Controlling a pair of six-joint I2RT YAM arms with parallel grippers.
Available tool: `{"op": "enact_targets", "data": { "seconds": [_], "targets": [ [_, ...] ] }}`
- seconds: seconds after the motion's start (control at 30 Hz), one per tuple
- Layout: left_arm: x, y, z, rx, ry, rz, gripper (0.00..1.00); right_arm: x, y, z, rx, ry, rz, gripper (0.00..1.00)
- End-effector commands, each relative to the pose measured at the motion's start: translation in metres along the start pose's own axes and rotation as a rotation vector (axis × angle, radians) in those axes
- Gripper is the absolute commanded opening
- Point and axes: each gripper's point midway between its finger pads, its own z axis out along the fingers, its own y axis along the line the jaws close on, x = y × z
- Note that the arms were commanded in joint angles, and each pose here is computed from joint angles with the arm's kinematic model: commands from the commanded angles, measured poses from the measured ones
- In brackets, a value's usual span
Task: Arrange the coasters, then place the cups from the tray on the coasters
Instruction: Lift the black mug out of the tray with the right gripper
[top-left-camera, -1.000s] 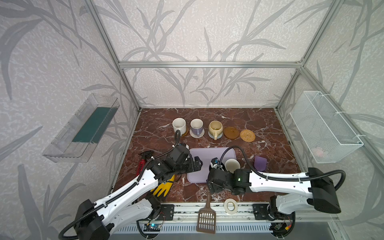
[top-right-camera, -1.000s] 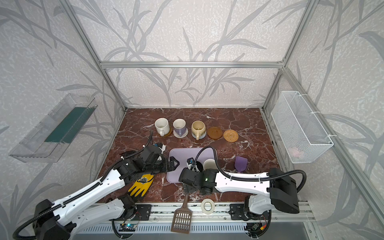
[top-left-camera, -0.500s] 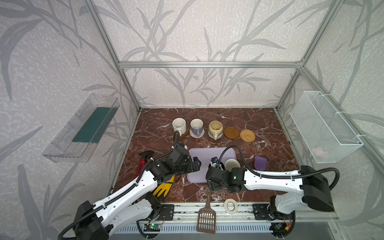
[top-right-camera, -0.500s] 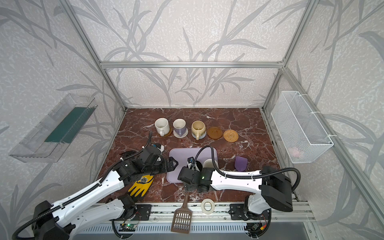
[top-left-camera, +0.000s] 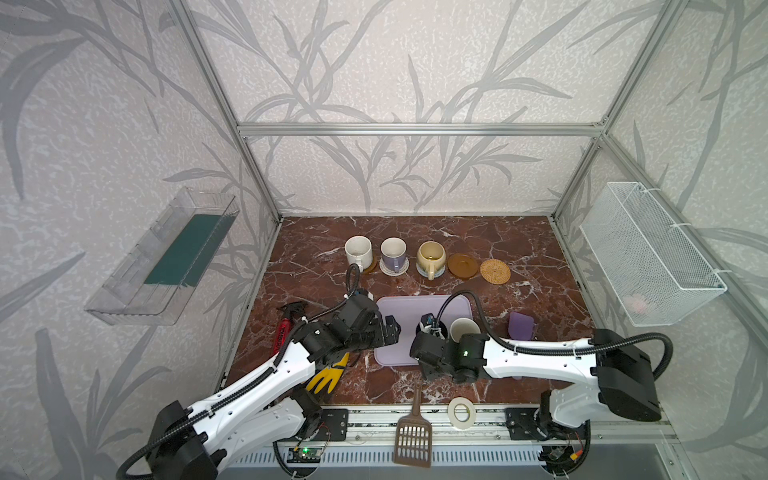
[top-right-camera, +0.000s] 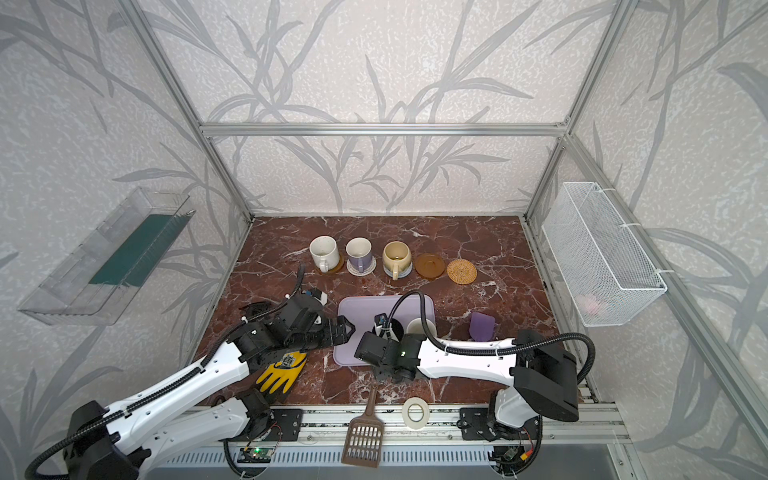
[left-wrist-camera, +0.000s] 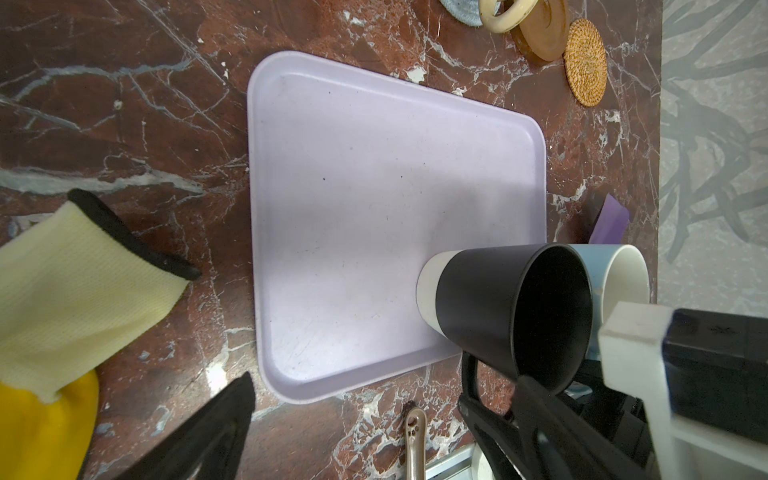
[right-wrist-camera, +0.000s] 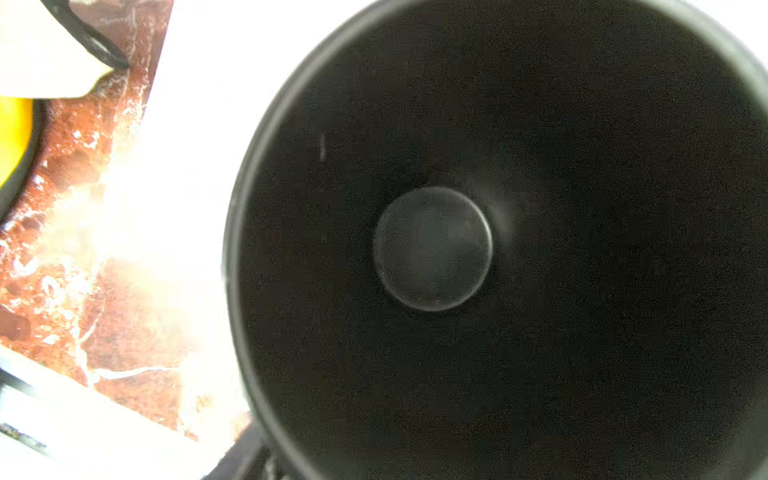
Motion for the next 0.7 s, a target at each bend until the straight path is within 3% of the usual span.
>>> {"op": "enact_targets", "data": {
  "seconds": [0.0,0.67],
  "targets": [
    [-0.0045,0.0037,0.0015,-0.012,-0.028,0.001,0.99,-0.0082,-0.0001,-0.0009,0.005,-0.022,-0.003,0.56],
    [-0.0056,0.0022,0.0026,0.005,-0.037,-0.001,0.99,-0.0055,-0.0048,0.0062,0.032,0.008,-0.024,0.24]
  ]
}}
